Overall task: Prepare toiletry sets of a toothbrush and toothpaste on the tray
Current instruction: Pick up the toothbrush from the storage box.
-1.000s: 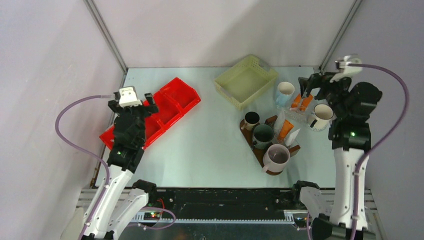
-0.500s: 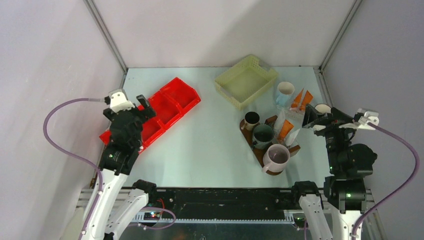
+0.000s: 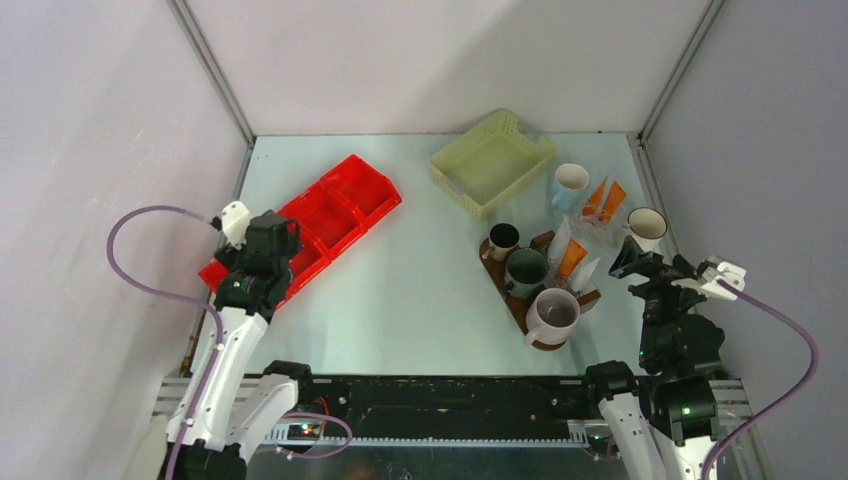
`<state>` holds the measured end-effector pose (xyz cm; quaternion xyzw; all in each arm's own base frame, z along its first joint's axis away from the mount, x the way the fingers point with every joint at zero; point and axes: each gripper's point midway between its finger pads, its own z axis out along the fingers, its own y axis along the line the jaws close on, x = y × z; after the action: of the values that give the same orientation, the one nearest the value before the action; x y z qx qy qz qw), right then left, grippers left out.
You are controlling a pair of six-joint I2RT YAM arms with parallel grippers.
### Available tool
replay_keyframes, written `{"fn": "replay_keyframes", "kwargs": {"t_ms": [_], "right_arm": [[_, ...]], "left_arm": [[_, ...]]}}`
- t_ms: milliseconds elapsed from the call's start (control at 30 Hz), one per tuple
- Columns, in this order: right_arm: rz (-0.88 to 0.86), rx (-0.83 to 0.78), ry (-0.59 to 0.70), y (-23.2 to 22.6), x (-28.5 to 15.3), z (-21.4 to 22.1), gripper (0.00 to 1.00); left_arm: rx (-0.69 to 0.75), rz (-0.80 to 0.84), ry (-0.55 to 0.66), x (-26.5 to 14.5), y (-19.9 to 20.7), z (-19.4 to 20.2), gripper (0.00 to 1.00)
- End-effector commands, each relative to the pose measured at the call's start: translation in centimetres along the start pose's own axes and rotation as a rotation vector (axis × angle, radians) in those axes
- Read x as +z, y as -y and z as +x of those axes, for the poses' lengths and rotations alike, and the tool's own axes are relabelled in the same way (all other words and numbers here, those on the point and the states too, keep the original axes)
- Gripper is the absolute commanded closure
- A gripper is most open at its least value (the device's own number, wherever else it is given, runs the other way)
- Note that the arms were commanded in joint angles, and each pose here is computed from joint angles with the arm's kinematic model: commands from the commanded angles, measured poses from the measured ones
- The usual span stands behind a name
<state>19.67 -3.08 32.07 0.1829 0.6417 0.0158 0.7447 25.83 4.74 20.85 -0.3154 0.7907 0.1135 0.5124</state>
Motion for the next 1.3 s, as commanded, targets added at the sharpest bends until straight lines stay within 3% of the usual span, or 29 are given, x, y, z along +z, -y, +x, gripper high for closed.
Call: {"fn": "replay_keyframes", "kwargs": {"t_ms": [0, 433, 867, 1000, 1167, 1267], "right_arm": [[0.092, 0.033, 0.125, 2.0, -0.8, -2.2, 0.01], [0.062, 0.031, 0.160, 1.8, -1.2, -2.1, 0.02], [0.063, 0.023, 0.171, 2.0, -1.2, -2.0, 0.02], [0.062, 0.025, 0.181, 2.1, -1.4, -2.1, 0.02], [0.062, 0.029, 0.191, 2.2, -1.6, -2.2, 0.02], [0.057, 0.029, 0.196, 2.1, -1.6, -2.1, 0.02]], "left_arm": [[-0.170, -0.108, -0.065, 1.7, -2.4, 1.8, 0.15], [-0.413, -0.328, -0.178, 6.7, -8.3, 5.9, 0.38], [-0.445, -0.375, -0.302, 10.2, -9.1, 9.6, 0.52], [-0.448, -0.375, -0.332, 10.9, -8.8, 9.9, 0.60], [-0.445, -0.364, -0.322, 10.4, -8.7, 9.3, 0.81], [-0.426, -0.358, -0.301, 9.8, -8.9, 8.6, 0.87]]}}
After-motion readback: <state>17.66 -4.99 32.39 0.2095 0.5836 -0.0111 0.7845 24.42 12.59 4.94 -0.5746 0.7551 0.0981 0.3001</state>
